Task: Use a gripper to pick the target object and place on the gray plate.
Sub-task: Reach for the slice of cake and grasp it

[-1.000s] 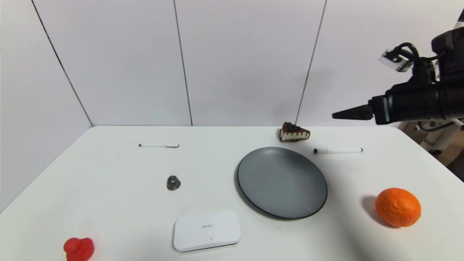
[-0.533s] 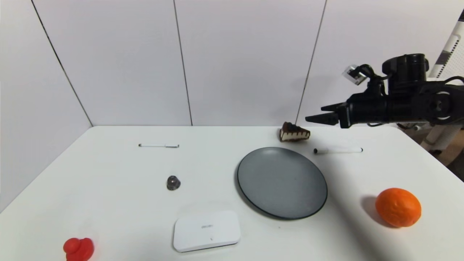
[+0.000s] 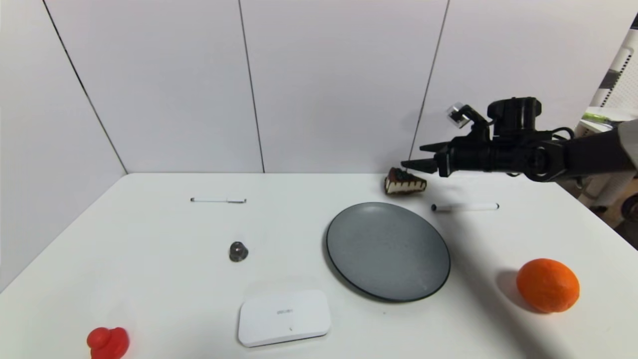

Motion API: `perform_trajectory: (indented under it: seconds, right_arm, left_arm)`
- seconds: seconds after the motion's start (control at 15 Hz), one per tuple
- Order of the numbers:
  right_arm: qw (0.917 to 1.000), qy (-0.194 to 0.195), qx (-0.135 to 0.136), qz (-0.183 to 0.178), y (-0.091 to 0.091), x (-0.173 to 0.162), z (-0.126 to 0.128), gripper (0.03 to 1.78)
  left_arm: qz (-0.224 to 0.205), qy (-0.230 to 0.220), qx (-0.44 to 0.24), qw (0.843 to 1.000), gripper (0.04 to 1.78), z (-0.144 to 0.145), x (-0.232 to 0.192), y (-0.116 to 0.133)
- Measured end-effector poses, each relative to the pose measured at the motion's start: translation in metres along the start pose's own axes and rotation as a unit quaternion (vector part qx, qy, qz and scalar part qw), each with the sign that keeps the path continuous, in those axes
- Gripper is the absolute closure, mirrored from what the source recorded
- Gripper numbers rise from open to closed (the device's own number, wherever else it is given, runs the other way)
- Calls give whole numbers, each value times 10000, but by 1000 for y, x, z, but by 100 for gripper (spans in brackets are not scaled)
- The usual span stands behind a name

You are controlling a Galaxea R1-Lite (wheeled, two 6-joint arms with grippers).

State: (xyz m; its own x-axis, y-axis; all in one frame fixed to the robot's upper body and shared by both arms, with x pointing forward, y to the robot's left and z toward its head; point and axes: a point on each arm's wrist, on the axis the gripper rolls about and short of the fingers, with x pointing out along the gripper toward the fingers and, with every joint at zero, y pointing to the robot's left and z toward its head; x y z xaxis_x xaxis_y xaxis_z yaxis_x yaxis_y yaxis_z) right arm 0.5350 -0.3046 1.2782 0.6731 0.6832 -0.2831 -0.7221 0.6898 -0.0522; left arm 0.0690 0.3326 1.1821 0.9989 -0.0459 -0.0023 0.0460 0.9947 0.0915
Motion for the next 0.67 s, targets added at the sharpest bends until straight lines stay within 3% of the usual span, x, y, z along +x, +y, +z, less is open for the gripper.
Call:
perform_trajectory:
  seconds: [0.33,0.67]
  right_arm:
    - [10000,2,-4,58,-2,12,-11,10]
    - [9995,-93,-294,57,-8,23,-23,10]
  left_arm:
    - [0,0,0,10000,13,0,0,0]
    - [1,0,-2,10000,13,0,0,0]
